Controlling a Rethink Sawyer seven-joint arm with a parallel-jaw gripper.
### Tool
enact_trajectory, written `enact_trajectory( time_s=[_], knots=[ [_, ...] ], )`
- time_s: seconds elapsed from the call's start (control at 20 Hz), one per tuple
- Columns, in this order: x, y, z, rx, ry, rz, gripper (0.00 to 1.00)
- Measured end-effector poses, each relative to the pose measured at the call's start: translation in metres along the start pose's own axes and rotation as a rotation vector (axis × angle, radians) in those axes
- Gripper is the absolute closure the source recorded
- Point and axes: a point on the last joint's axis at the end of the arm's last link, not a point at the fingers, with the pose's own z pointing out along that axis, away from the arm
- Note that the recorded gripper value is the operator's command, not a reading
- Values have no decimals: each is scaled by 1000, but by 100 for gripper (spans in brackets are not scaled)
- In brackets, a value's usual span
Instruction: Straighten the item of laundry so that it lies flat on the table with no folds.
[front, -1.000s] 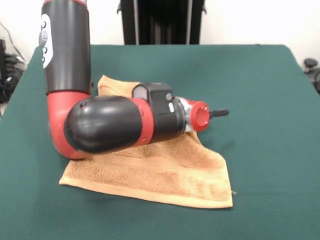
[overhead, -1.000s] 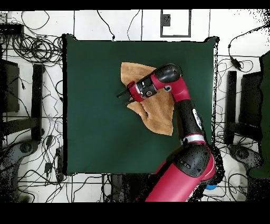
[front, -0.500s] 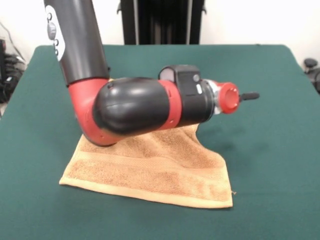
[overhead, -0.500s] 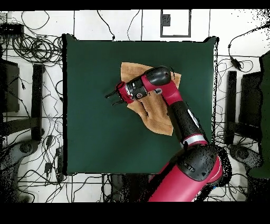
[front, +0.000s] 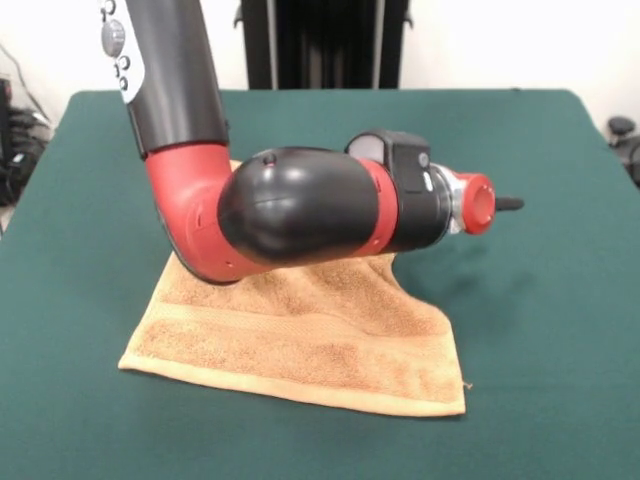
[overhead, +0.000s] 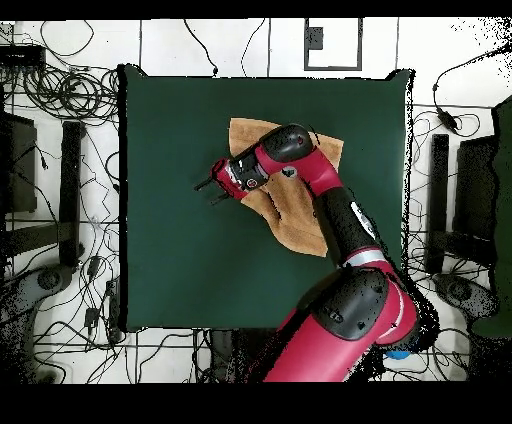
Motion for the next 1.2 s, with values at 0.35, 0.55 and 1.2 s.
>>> enact_trajectory(
  time_s=[0.35, 0.55, 1.2],
  knots=[
    [-19, -27, 0, 170, -103, 42, 0],
    [-20, -29, -12, 241, -136, 50, 0],
    [10, -36, -115, 324, -269, 114, 0]
  ],
)
